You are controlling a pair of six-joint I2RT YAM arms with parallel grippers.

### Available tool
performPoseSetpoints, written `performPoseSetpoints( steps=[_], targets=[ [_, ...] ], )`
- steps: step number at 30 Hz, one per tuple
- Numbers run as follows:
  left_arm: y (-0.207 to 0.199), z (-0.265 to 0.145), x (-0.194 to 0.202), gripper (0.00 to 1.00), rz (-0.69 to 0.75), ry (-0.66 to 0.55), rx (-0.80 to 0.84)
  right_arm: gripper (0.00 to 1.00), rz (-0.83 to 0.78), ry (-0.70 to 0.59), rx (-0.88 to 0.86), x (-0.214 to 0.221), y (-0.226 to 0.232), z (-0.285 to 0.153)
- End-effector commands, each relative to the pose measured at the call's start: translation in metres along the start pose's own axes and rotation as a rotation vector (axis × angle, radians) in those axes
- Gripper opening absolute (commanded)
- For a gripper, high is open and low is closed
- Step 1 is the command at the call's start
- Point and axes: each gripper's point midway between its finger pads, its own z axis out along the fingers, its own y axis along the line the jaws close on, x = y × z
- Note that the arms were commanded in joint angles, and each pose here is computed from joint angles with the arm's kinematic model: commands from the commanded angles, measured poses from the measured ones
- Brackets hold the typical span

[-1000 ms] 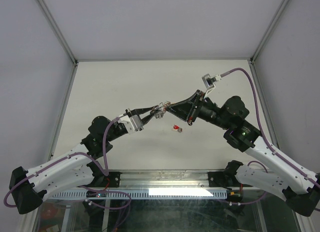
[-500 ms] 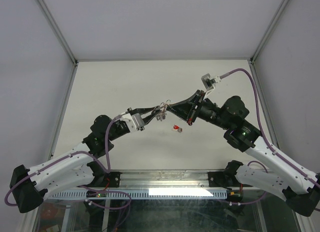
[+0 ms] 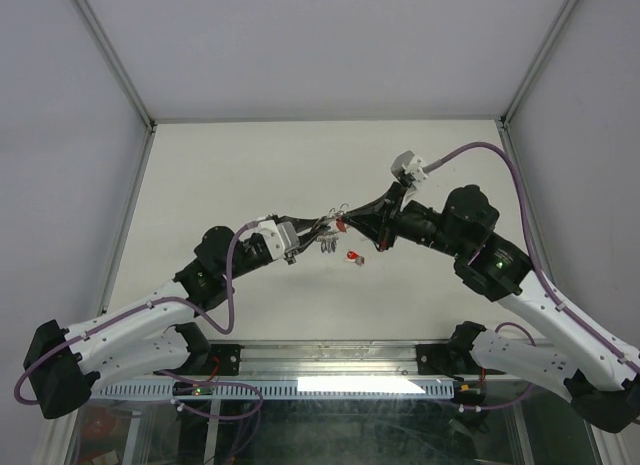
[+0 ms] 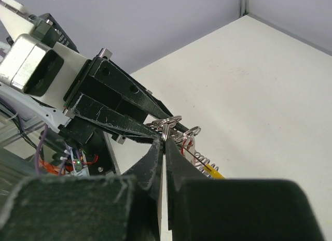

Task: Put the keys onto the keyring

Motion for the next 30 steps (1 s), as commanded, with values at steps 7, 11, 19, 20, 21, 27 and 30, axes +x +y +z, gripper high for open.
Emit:
performPoseSetpoints(
  steps=[7,11,19,20,21,27,30],
  targets=[
    [-0.011,-0.001,-0.033,0.24,-0.037,-0.129,0.058,0.00,-0.157,-0.053,-0.040,-0.035,0.011,-0.005],
    [-0.013,-0.004,-0.032,0.34,-0.050,-0.135,0.060,0.00,-0.170,-0.046,-0.040,-0.037,0.011,-0.005],
    [-0.006,-0.013,-0.041,0.65,-0.077,-0.152,0.013,0.00,-0.206,-0.012,0.057,-0.034,-0.008,-0.008],
    [-0.006,-0.014,-0.043,0.67,-0.079,-0.159,0.011,0.00,-0.205,-0.012,0.078,-0.036,-0.011,-0.008],
    [-0.006,-0.015,-0.045,0.67,-0.083,-0.163,0.011,0.00,-0.202,-0.002,0.073,-0.036,-0.010,-0.007],
    [-0.009,-0.008,-0.043,0.62,-0.095,-0.154,0.036,0.00,-0.181,0.072,-0.036,-0.032,0.009,0.007],
    [-0.007,-0.004,-0.043,0.55,-0.078,-0.149,0.037,0.00,-0.185,0.081,-0.023,-0.025,0.005,0.008]
  ],
)
